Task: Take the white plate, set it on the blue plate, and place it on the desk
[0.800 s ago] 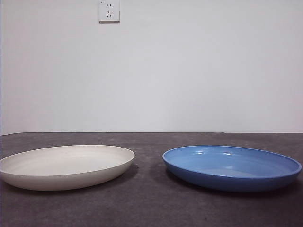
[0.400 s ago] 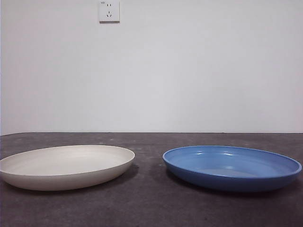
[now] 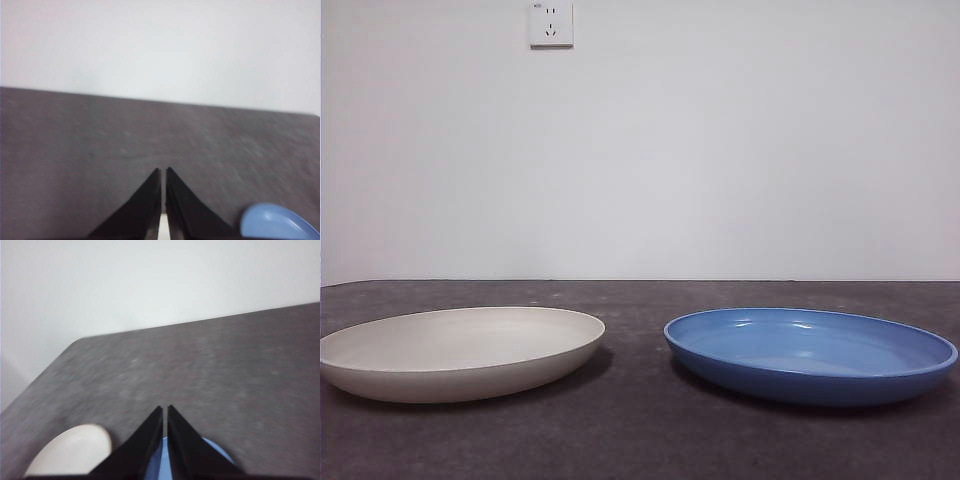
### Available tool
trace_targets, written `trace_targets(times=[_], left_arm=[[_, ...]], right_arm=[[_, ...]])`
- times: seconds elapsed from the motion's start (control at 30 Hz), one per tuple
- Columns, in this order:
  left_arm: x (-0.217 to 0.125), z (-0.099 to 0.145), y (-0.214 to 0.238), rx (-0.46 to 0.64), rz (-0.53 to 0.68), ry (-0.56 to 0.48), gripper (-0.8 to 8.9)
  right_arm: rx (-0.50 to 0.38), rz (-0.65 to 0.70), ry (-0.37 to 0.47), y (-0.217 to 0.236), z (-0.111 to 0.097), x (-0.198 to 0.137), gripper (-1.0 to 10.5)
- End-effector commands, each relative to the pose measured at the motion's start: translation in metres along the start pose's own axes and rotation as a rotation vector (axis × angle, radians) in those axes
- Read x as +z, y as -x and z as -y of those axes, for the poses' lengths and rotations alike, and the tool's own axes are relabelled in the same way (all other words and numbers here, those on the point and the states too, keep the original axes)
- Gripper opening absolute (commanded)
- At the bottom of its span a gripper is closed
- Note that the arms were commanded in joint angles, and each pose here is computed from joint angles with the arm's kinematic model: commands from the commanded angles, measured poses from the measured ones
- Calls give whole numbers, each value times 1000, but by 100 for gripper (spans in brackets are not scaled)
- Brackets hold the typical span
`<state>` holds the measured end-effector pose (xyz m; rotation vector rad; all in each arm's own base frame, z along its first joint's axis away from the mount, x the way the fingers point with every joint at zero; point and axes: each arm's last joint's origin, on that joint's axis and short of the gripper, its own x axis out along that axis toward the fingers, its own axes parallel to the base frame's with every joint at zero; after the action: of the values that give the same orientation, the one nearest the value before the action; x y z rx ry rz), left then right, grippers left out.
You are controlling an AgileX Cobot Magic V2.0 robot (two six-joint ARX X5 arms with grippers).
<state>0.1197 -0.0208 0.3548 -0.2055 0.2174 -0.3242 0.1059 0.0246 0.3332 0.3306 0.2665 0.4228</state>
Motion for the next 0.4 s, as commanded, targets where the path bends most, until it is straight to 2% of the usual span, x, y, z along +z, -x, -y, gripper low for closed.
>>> trace_targets(times=[0.03, 0.17, 0.3, 0.4], left_arm=[[9, 6, -5, -67, -39, -25, 16], [10, 16, -12, -161, -85, -41, 16], [8, 26, -15, -249, -118, -51, 16], [6, 31, -15, -326, -142, -54, 16]], right_arm=[[68, -44, 83, -5, -12, 12, 10], [170, -107, 155, -13, -27, 19, 10], [309, -180, 231, -20, -40, 20, 10], [310, -239, 220, -23, -40, 18, 10]])
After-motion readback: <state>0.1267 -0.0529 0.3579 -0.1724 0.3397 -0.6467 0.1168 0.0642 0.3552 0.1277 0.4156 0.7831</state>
